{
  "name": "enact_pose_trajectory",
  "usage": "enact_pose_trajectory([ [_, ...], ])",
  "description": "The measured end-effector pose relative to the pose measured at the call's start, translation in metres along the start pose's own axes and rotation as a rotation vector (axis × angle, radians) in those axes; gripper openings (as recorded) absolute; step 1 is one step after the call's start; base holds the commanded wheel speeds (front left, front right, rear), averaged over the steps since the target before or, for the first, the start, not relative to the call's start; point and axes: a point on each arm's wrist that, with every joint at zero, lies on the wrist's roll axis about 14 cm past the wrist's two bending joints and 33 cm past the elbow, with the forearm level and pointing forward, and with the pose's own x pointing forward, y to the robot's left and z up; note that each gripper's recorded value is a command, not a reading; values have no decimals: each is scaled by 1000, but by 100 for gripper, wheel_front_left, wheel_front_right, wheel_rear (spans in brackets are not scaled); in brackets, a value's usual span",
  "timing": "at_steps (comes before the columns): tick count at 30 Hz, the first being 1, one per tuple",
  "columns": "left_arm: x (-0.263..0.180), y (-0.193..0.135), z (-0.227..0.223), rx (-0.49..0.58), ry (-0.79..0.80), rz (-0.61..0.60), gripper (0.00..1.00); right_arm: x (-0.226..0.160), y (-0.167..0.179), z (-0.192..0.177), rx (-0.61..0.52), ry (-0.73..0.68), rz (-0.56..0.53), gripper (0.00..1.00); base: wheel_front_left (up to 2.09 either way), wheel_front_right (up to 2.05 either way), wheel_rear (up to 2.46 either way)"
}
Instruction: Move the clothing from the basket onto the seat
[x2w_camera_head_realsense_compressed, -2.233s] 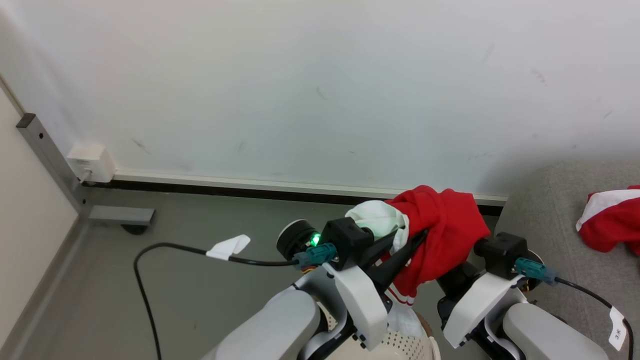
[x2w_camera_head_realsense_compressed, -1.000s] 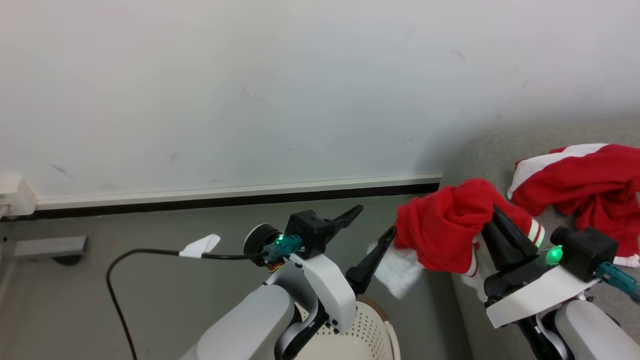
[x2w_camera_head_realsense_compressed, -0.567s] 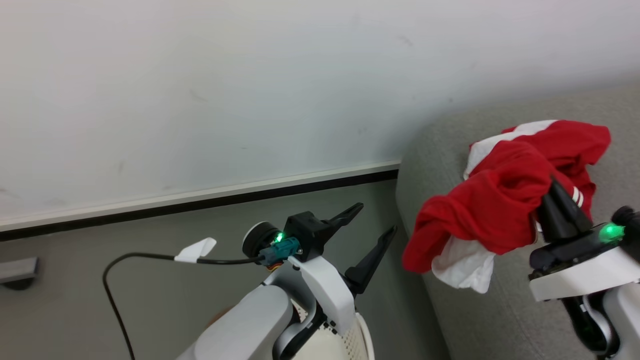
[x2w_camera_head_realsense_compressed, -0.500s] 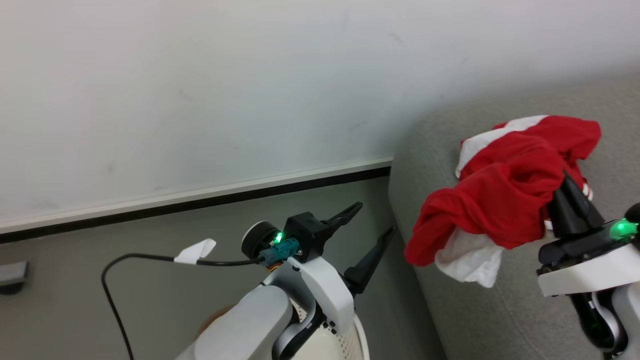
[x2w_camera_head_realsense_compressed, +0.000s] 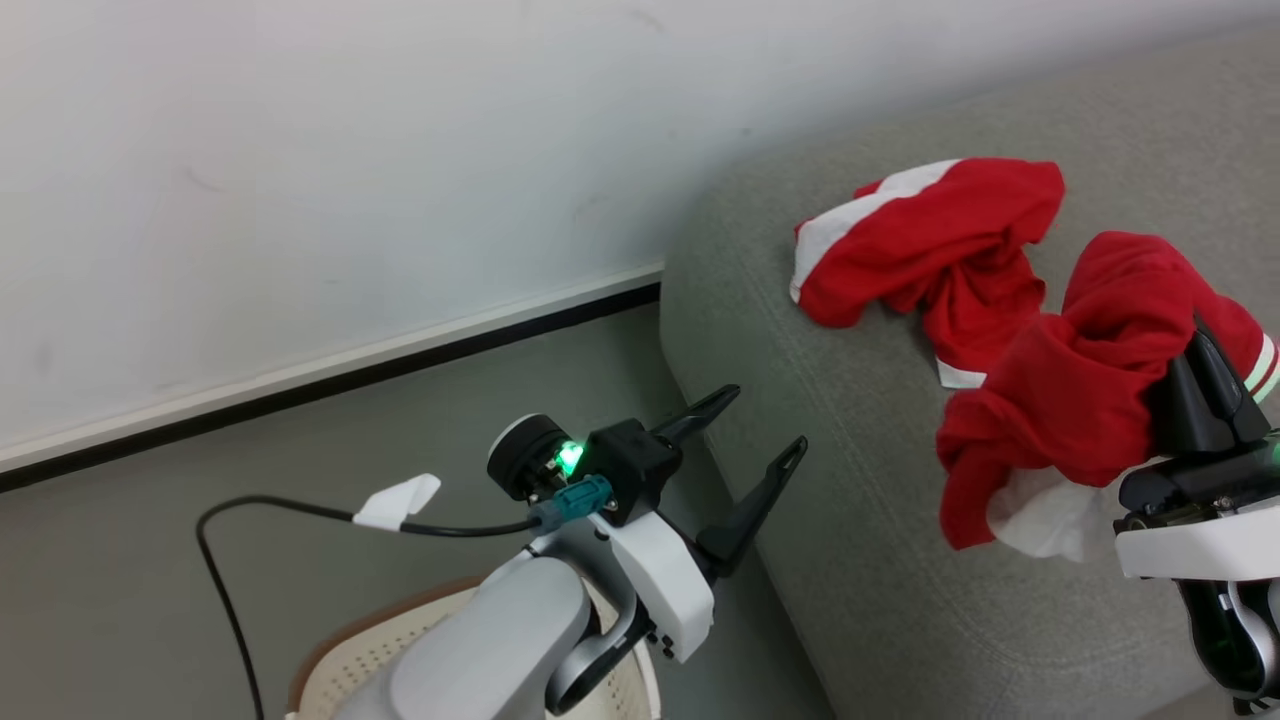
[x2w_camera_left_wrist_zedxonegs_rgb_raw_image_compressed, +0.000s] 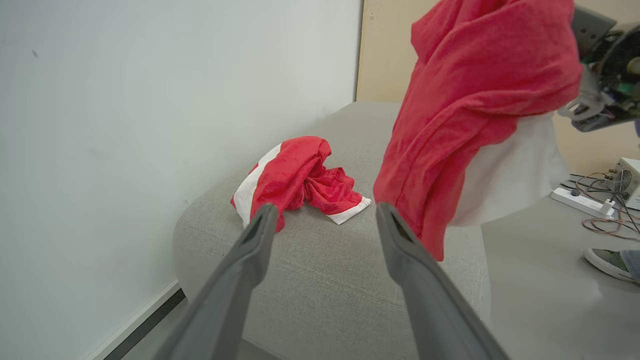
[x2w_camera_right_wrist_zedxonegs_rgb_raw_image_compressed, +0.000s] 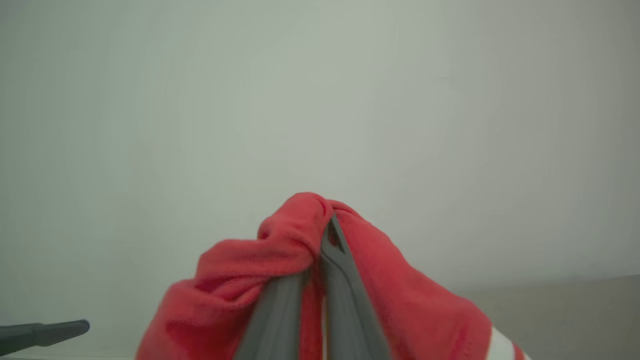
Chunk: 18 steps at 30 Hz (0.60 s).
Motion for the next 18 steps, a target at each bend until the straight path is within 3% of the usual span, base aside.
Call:
enact_pose_trajectory([
  [10,17,-17,-15,-30,-5,-81,100,-10,-21,5,-44,-1,-76,0,0,0,0],
  [18,24,-13,-22,-48,-8,-99,100,-1,-34,2,-83,11,-95,0,0,0,0],
])
